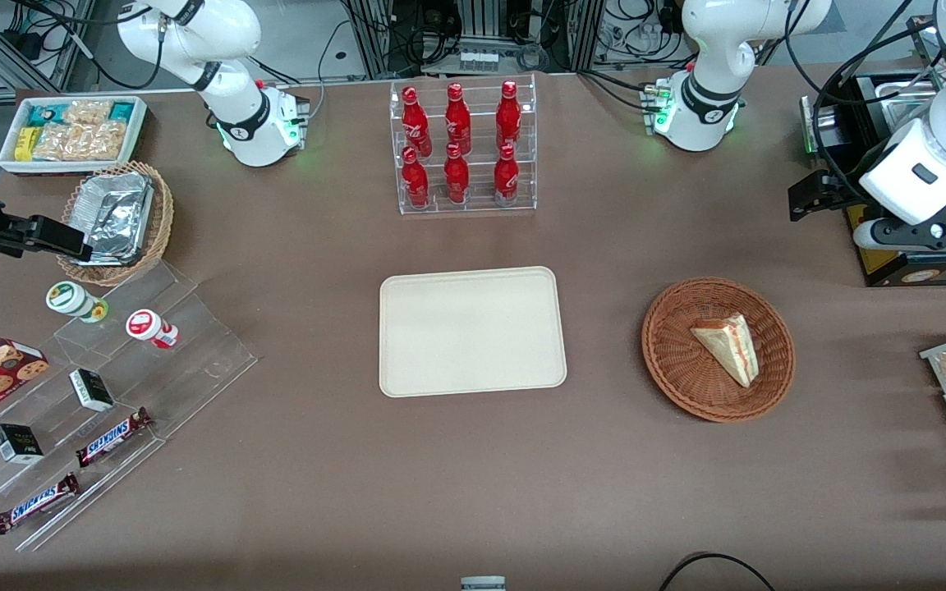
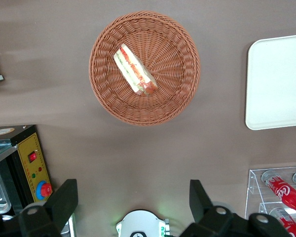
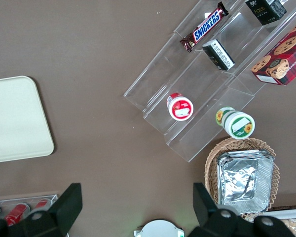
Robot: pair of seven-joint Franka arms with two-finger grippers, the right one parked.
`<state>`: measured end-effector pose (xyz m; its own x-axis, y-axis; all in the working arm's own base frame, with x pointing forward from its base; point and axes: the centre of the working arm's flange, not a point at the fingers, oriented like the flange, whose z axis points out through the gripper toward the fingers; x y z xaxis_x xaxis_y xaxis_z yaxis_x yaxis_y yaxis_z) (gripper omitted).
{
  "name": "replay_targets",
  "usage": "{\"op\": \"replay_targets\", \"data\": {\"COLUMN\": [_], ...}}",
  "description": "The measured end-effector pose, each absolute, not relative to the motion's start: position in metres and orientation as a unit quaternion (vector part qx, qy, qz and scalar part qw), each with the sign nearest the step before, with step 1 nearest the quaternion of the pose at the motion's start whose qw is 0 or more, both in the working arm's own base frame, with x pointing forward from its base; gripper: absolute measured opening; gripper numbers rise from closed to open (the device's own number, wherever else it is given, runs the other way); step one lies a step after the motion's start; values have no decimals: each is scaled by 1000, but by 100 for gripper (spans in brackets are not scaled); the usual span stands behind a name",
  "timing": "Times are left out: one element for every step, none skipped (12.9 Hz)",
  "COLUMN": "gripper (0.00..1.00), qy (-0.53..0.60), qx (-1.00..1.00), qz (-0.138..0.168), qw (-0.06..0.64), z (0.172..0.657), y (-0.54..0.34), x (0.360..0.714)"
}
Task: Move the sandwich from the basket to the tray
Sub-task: 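Move the left gripper over the wicker basket toward the sandwich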
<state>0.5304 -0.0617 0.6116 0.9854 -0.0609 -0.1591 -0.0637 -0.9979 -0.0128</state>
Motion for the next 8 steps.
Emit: {"op": "replay_targets", "data": {"gripper": [100, 100, 100, 100, 100, 100, 100, 100], "qy": [30, 28, 27, 27, 27, 27, 27, 27], "qx": [-996, -996, -996, -996, -996, -996, -997, -997], "qz": [80, 80, 80, 82, 84, 80, 77, 75], "qw": [9, 9, 9, 9, 9, 9, 9, 8], "z": [612, 611, 611, 608, 604, 596, 587, 576], "y": [-62, -62, -62, -62, -62, -63, -63, -63], "x": [530, 530, 531, 531, 532, 535, 537, 540]}}
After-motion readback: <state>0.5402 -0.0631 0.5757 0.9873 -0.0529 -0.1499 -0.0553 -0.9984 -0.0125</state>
